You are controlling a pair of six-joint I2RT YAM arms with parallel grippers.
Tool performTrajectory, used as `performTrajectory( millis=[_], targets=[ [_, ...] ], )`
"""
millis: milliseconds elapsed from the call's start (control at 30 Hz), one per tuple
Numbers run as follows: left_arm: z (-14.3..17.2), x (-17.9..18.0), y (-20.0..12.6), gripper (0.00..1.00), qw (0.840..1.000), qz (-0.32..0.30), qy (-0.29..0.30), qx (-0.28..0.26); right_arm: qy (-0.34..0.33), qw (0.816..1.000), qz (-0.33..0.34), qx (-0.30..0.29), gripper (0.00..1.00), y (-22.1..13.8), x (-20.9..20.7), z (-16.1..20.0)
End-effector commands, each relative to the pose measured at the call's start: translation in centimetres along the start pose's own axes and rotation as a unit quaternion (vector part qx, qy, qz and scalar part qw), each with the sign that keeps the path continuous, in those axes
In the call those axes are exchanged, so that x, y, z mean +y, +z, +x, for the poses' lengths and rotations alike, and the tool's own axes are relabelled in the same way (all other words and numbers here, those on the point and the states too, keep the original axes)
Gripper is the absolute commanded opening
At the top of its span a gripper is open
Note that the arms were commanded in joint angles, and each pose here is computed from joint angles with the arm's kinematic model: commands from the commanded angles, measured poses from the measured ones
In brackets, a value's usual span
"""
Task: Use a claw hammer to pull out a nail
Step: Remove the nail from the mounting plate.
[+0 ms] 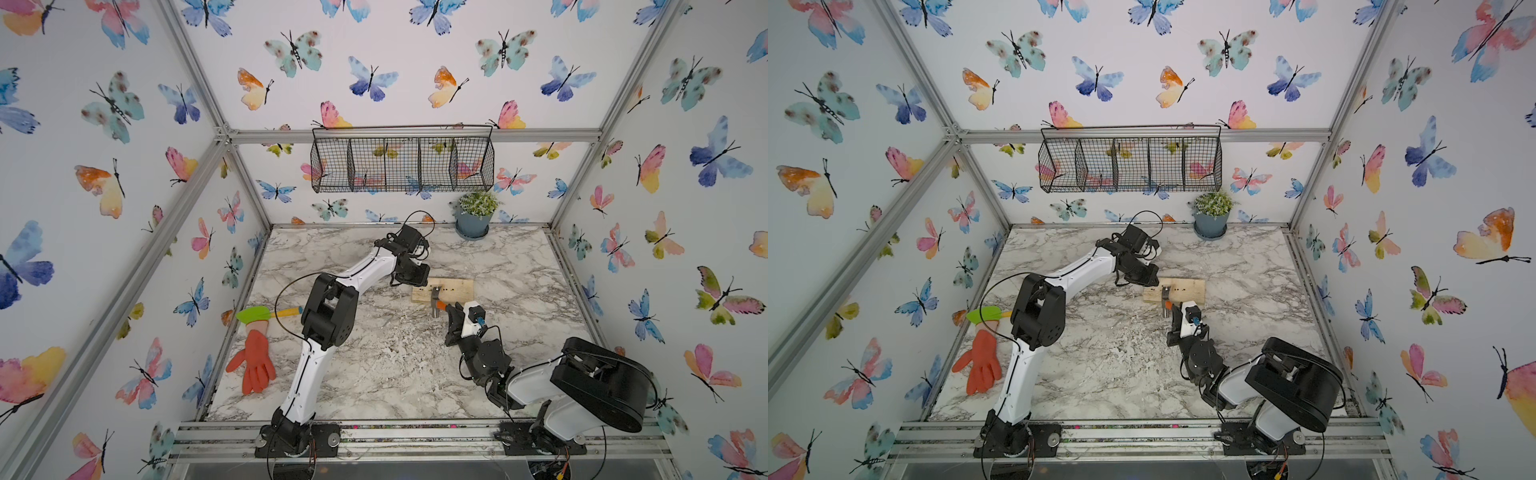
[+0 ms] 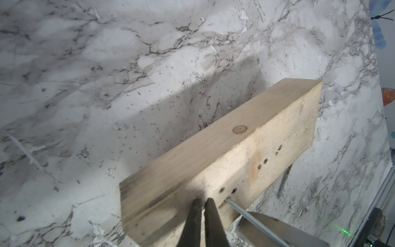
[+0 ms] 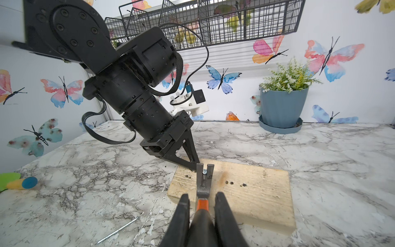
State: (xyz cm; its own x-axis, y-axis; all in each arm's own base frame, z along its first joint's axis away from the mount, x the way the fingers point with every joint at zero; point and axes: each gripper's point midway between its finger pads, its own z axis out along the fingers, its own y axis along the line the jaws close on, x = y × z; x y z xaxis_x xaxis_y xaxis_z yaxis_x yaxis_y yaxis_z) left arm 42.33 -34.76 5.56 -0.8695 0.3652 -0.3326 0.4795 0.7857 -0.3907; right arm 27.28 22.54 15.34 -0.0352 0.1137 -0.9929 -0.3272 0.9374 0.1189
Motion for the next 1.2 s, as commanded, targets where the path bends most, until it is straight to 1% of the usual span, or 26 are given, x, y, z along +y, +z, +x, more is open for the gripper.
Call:
performTrajectory(
  millis=[0,133,233,267,333,400,433,500,567,633,733,833,900,967,1067,1133,1167],
  targets=[
    [14.8,11.6,7.5,0.10,0.956,-0.173,-0.062,0.230,-0.023,0.993,-0.020,0.112,0.03,-2.2,0.0,6.9],
    [14.7,11.6,7.5,0.10,0.956,-0.173,-0.061,0.229,-0.029,0.993,-0.028,0.107,0.03,-2.1,0.5,6.8],
    [14.7,11.6,7.5,0.10,0.956,-0.172,-0.060,0.230,-0.059,0.996,-0.024,0.069,0.03,-1.5,1.2,4.3],
    [14.7,11.6,7.5,0.10,0.956,-0.172,-0.060,0.230,-0.071,0.995,-0.026,0.058,0.03,-1.2,1.6,3.3],
    [14.7,11.5,7.5,0.10,0.956,-0.171,-0.061,0.230,-0.097,0.994,-0.034,0.025,0.03,-0.3,2.9,0.1],
    [14.7,11.6,7.5,0.10,0.956,-0.172,-0.060,0.230,-0.118,0.992,-0.040,-0.005,0.03,0.7,4.5,-4.0],
    [14.7,11.6,7.5,0.10,0.956,-0.172,-0.060,0.229,-0.123,0.992,-0.042,-0.009,0.03,1.0,4.9,-5.4],
    [14.7,11.5,7.5,0.10,0.956,-0.173,-0.057,0.230,-0.141,0.988,-0.042,-0.047,0.03,1.2,5.6,-9.0],
    [14.6,11.5,7.5,0.10,0.956,-0.174,-0.055,0.229,-0.155,0.985,-0.039,-0.060,0.03,1.4,5.8,-10.2],
    [14.5,11.4,7.6,0.10,0.957,-0.172,-0.054,0.228,-0.156,0.985,-0.037,-0.059,0.03,1.5,5.6,-9.4],
    [14.4,11.4,7.6,0.10,0.957,-0.171,-0.054,0.227,-0.141,0.989,-0.033,-0.026,0.03,1.7,5.0,-6.0],
    [14.4,11.4,7.6,0.10,0.957,-0.173,-0.052,0.228,-0.129,0.991,-0.021,-0.015,0.03,1.6,4.2,-4.1],
    [14.4,11.4,7.6,0.10,0.957,-0.173,-0.052,0.229,-0.130,0.991,-0.012,0.013,0.03,1.7,3.8,-2.6],
    [14.4,11.5,7.7,0.11,0.956,-0.173,-0.052,0.230,-0.120,0.992,-0.016,0.034,0.03,1.5,3.5,-0.9],
    [14.4,11.5,7.7,0.11,0.956,-0.174,-0.052,0.231,-0.085,0.994,-0.006,0.068,0.03,0.5,2.1,2.2],
    [14.4,11.6,7.7,0.12,0.956,-0.175,-0.051,0.231,-0.076,0.993,-0.021,0.089,0.03,-0.1,2.2,4.0],
    [14.4,11.6,7.7,0.13,0.956,-0.175,-0.051,0.232,-0.071,0.993,-0.016,0.098,0.03,-0.4,1.9,4.7]
  ],
)
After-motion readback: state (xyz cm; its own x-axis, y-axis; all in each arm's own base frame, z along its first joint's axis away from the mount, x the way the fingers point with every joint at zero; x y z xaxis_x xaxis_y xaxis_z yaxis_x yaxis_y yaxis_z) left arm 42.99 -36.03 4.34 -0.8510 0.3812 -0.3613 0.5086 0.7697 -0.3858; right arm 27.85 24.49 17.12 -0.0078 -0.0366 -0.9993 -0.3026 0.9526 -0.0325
